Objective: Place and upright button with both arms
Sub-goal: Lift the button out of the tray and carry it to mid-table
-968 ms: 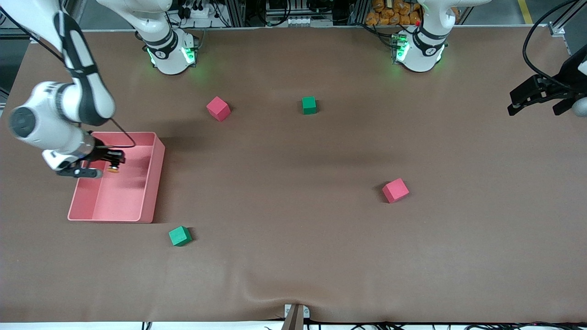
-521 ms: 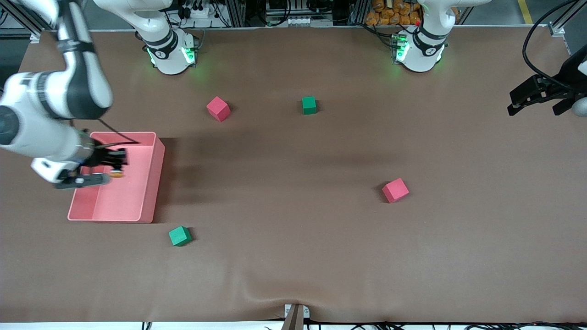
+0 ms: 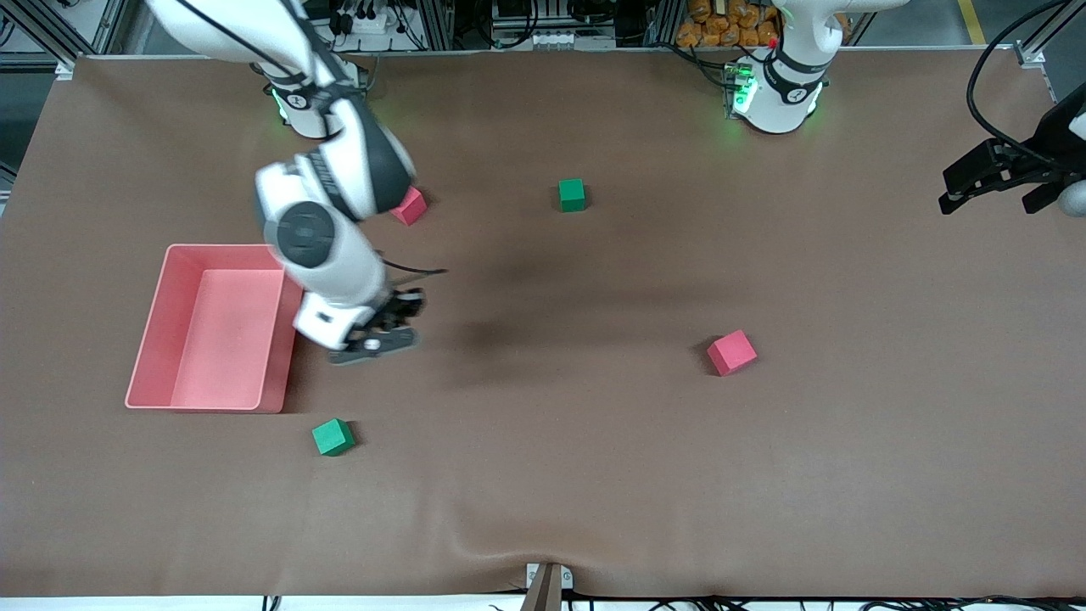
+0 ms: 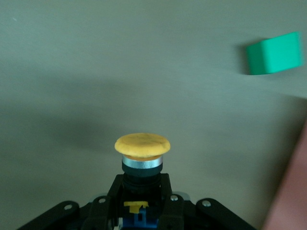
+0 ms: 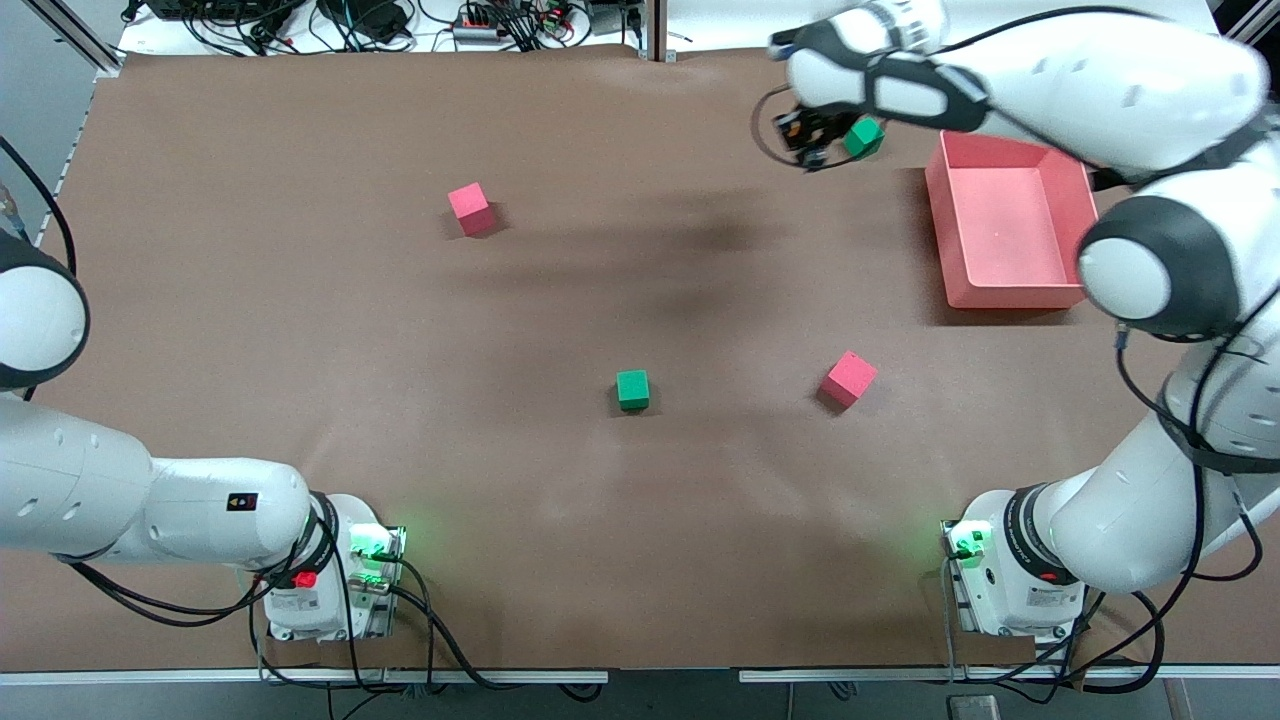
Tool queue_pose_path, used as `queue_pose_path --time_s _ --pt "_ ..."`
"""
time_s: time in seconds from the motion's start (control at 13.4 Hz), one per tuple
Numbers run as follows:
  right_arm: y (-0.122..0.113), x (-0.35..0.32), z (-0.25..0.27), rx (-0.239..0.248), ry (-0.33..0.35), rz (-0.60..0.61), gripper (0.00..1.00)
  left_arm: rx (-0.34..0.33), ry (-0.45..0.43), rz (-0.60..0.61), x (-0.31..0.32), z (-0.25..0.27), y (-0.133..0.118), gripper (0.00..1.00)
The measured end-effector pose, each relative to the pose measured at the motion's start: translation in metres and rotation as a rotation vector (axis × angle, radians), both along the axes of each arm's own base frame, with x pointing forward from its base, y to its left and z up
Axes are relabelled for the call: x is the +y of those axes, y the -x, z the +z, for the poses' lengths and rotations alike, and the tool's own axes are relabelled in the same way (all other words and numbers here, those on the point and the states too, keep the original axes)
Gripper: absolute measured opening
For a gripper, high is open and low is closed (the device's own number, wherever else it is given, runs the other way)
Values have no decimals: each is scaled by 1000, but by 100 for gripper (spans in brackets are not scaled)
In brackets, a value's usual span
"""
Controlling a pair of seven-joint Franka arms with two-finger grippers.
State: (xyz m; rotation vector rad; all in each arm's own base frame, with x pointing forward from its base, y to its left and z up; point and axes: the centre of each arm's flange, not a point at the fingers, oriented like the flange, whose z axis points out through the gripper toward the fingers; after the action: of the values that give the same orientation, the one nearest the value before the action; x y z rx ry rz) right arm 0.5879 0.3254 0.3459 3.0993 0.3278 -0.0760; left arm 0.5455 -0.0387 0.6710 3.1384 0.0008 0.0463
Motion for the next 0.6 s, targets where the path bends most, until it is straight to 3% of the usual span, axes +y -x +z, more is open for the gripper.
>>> queue_pose_path --time_s 0.37,0.6 --pt "32 131 -97 -87 -53 -190 34 2 0 0 0 0 0 100" --pt "56 191 -123 -104 -78 -220 34 3 0 0 0 -1 0 100"
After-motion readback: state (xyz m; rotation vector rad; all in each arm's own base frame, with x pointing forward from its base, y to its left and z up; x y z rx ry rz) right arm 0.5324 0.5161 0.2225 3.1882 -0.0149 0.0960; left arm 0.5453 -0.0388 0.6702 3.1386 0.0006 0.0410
